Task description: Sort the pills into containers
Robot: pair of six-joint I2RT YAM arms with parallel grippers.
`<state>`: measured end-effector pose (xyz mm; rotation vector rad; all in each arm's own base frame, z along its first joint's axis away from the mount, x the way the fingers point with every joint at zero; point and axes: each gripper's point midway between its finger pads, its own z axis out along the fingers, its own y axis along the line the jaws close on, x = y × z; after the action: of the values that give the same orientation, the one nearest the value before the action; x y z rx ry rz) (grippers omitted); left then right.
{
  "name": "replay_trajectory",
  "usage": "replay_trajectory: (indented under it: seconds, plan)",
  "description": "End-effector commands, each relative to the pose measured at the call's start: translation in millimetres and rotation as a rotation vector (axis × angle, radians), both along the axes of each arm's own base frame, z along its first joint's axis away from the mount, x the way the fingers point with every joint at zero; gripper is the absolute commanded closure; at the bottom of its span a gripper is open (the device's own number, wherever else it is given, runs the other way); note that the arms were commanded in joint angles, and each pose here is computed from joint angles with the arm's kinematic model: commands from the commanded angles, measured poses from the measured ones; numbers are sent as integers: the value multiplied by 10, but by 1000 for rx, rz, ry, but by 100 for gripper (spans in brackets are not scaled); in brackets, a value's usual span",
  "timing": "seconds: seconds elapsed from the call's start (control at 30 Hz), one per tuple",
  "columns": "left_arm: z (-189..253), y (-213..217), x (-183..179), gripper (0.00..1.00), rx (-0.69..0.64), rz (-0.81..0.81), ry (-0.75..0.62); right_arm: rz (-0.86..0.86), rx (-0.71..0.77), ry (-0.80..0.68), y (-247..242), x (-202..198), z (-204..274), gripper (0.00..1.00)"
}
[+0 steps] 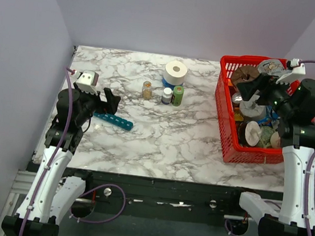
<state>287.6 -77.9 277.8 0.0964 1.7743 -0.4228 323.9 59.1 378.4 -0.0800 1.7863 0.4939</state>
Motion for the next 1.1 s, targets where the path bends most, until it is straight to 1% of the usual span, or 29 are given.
replay_trajectory:
  seconds: [0.0, 0.13, 0.17, 0.23, 0.27, 0.37, 0.43, 0.47, 0.5, 0.57, 0.6, 0.63, 0.67, 0.7, 0.73, 0.8, 0.83, 0.87, 0.9, 0.93, 0.97, 1.0, 1.03, 1.07]
  plan:
    - [76, 4, 29, 1, 1, 6, -39, 16, -17, -40, 0, 6, 161, 0]
    - [61, 17, 36, 1, -3, 16, -36, 88, -61, -67, 75, -23, 175, 0]
    - [49, 19, 40, 1, -2, 18, -33, 163, -98, -96, 156, -67, 179, 0]
    - [45, 22, 44, 1, -6, 21, -30, 266, -119, -119, 283, -146, 172, 0]
    - [48, 22, 47, 1, -6, 21, -30, 392, -159, -169, 417, -243, 181, 0]
    - [44, 18, 53, 1, -14, 23, -24, 612, -200, -247, 656, -453, 165, 0]
    - [26, 13, 52, 1, -18, 22, -16, 681, -227, -236, 818, -526, 105, 0]
    - [11, 9, 53, 1, -22, 22, -8, 684, -287, -252, 866, -493, 59, 0]
    - [4, 8, 48, 1, -24, 22, -3, 751, -306, -251, 1070, -540, -8, 0]
    - [-23, 1, 51, 1, -31, 23, 14, 765, -365, -227, 1200, -492, -128, 0]
    - [-55, 6, 43, 1, -33, 27, 32, 832, -375, -237, 1391, -573, -165, 0]
    - [-42, 9, 40, 1, -38, 31, 39, 875, -387, -215, 1507, -553, -279, 0]
    - [-55, 15, 33, 1, -40, 37, 50, 906, -405, -225, 1600, -566, -300, 0]
    - [-91, 13, 11, 1, -54, 43, 76, 972, -443, -253, 1792, -639, -357, 0]
    - [-103, 17, -3, 1, -59, 47, 82, 1006, -459, -235, 1926, -606, -480, 0]
    - [-139, 27, -41, 1, -82, 64, 101, 1085, -519, -262, 2236, -669, -564, 0]
    - [-172, 67, -50, 1, -84, 90, 107, 1106, -538, -267, 2353, -668, -606, 0]
    - [-192, 89, -60, 1, -86, 105, 110, 1137, -557, -224, 2517, -601, -816, 0]
    - [-207, 131, -76, 1, -84, 130, 114, 1185, -572, -251, 2707, -675, -825, 0]
    - [-231, 214, -67, 1, -75, 179, 120, 1208, -581, -248, 2832, -646, -919, 0]
    - [-240, 261, -70, 1, -66, 204, 126, 1235, -602, -208, 2986, -585, -1168, 0]
    - [-294, 329, -89, 1, -47, 240, 153, 1254, -632, -209, 3141, -606, -1290, 0]
    - [-265, 368, -96, 1, -29, 255, 152, 1255, -641, -236, 3272, -555, -1324, 0]
    - [-266, 535, -92, 1, 4, 342, 148, 1259, -653, -241, 3376, -538, -1402, 0]
